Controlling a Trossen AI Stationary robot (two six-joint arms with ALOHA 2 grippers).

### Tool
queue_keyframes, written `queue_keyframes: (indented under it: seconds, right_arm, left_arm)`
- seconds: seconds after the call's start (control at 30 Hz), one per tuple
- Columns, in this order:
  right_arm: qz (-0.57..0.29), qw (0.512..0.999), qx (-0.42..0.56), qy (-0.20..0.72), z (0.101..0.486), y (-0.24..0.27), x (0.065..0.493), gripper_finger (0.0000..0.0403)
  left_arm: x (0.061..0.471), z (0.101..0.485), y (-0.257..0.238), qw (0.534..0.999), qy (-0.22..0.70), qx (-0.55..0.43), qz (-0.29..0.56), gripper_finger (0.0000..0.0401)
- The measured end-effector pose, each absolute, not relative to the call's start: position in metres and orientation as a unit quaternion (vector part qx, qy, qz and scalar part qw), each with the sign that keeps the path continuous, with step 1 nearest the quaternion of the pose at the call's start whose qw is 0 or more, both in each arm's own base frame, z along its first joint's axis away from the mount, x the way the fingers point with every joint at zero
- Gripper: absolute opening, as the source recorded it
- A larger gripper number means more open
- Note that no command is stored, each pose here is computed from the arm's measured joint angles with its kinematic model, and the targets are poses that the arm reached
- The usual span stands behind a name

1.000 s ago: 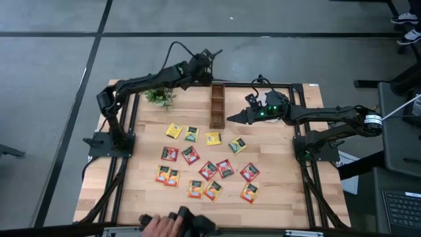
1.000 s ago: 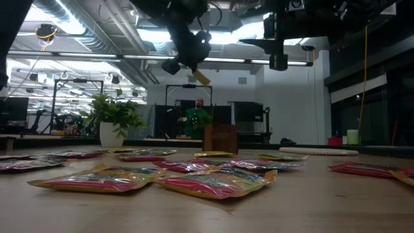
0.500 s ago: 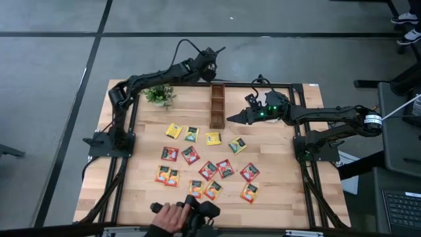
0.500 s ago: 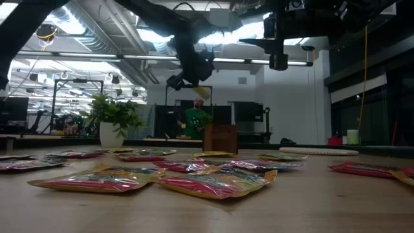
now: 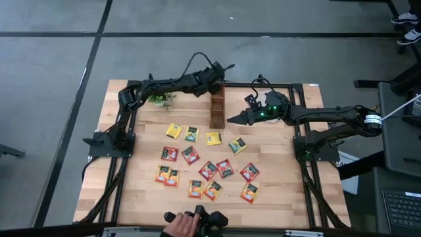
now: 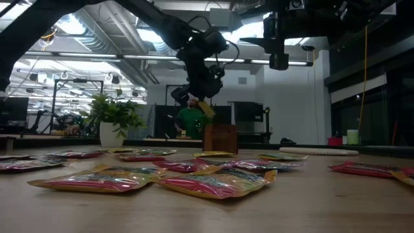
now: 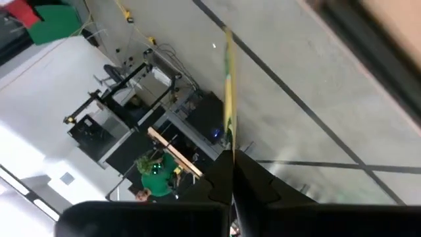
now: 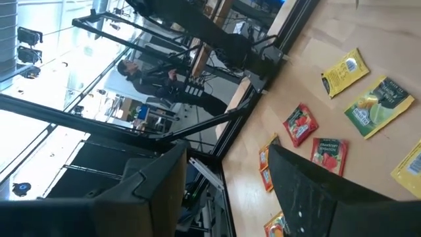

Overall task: Pick & Place Tea
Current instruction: Put the yellow tea bag into the left section of the wooden organizer

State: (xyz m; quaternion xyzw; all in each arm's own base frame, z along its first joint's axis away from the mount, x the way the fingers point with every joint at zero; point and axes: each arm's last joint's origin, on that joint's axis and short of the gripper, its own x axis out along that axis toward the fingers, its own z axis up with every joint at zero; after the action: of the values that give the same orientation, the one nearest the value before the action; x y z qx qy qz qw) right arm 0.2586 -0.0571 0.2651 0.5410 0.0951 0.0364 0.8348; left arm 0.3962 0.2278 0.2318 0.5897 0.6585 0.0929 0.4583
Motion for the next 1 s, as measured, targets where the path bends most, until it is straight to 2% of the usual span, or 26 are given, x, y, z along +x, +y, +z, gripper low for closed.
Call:
queue_keyframes:
  seconds: [0.33, 0.47, 0.6, 0.73, 1.0]
  right_arm:
    - [0.079, 0.83, 0.541, 0.115, 0.268, -0.054, 0.256, 0.0216]
    - [0.131, 0.836, 0.521, 0.114, 0.281, -0.049, 0.246, 0.0216]
    - [0.138, 0.858, 0.487, 0.083, 0.299, -0.045, 0.228, 0.0208]
    - [0.085, 0.887, 0.445, 0.088, 0.303, -0.044, 0.209, 0.0165]
    - [-0.007, 0.931, 0.334, 0.15, 0.292, -0.041, 0.184, 0.0031]
  left_arm:
    - [0.408, 0.227, 0.197, 0.493, 0.635, 0.592, 0.059, 0.0002]
    - [0.408, 0.224, 0.193, 0.502, 0.637, 0.583, 0.048, 0.0002]
    - [0.408, 0.224, 0.193, 0.505, 0.637, 0.58, 0.05, 0.0002]
    - [0.408, 0.224, 0.192, 0.508, 0.635, 0.58, 0.048, 0.0002]
    - [0.409, 0.223, 0.19, 0.516, 0.628, 0.581, 0.041, 0.0002]
